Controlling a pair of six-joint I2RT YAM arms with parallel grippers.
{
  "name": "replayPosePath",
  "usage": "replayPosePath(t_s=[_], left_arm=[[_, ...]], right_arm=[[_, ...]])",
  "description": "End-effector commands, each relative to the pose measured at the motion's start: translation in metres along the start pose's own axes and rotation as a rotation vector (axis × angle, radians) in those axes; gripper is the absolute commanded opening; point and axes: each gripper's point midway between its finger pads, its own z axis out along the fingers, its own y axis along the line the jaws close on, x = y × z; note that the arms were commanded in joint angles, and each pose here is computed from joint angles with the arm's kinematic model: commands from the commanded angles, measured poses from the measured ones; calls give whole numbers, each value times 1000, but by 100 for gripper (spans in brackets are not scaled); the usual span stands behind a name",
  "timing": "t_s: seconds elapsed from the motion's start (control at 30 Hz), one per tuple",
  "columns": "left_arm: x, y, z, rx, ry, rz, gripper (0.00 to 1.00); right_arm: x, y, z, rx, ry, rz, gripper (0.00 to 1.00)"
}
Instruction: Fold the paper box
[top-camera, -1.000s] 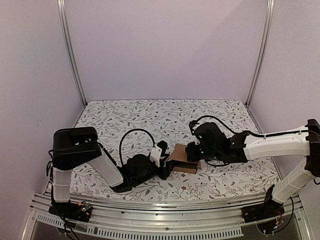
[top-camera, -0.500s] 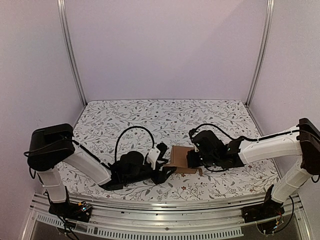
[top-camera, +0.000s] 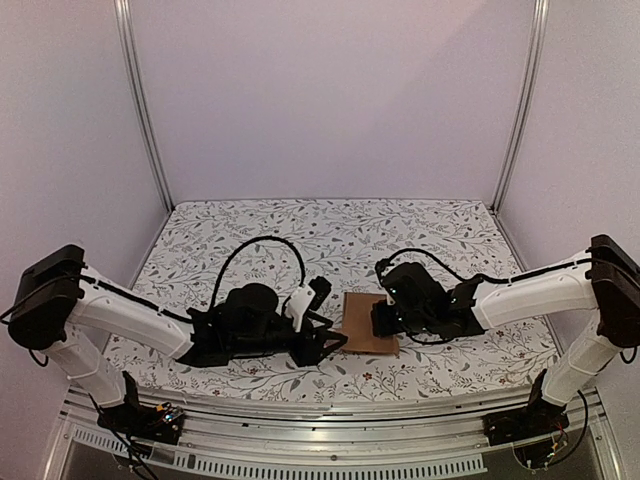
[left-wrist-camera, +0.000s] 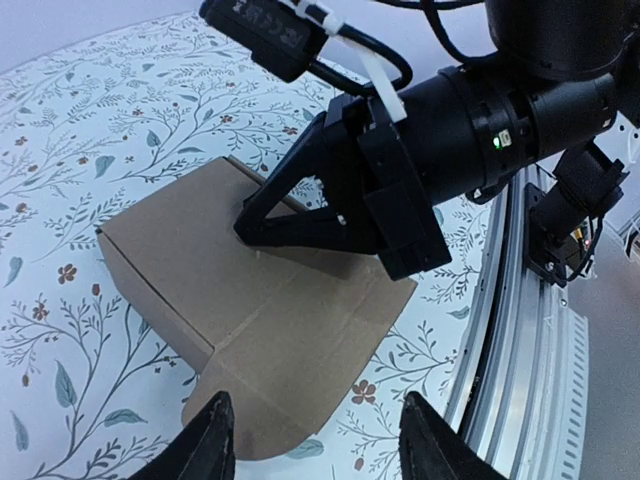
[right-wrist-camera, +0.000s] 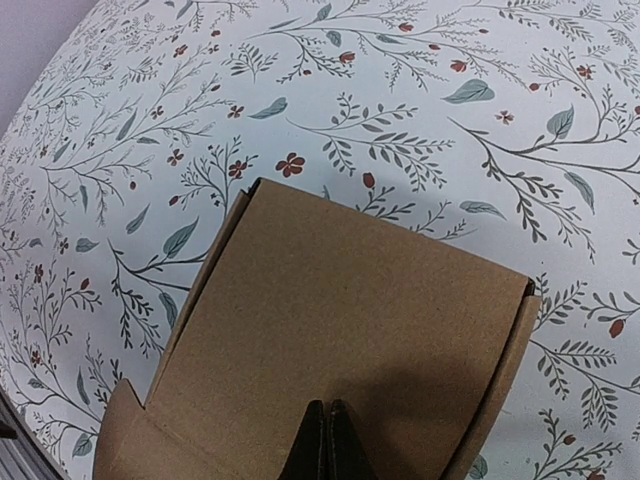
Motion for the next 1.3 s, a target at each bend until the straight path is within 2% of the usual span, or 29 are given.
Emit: replayPosePath(t_s=[0.0, 0.07, 0.2, 0.27, 0.33, 0.53, 0.6, 0.8, 1.1, 1.2, 1.27], left_arm=[[-2, 8, 12, -15, 131, -43, 53], [-8, 14, 17, -11, 136, -72, 51], [-13, 28, 26, -43, 181, -110, 50], [-13, 34, 31, -63, 226, -118, 49], [-14, 39, 33, -77, 237, -116, 49], [1, 67, 43, -151, 353, -157, 52], [5, 71, 46, -144, 375, -183, 56], [7, 83, 54, -110, 385, -276, 66], [-4, 87, 66, -1, 346, -405, 67], [-6, 85, 69, 22, 351, -420, 67], [-5, 86, 71, 21, 357, -432, 67]], right_arm=[[24, -20, -3, 60, 71, -47, 0], [16, -20, -13, 57, 47, -45, 0], [2, -22, -34, 63, 9, -54, 13], [-4, -27, -44, 79, -9, -60, 23], [-9, -30, -55, 87, -30, -66, 28], [-11, -43, -65, 124, -50, -69, 63], [-13, -45, -62, 122, -44, -54, 67], [-10, -44, -38, 70, 42, -12, 68], [-8, -42, -17, -12, 93, 128, 69], [-7, -37, -12, -53, 107, 172, 65], [-5, -38, -8, -60, 118, 201, 58]])
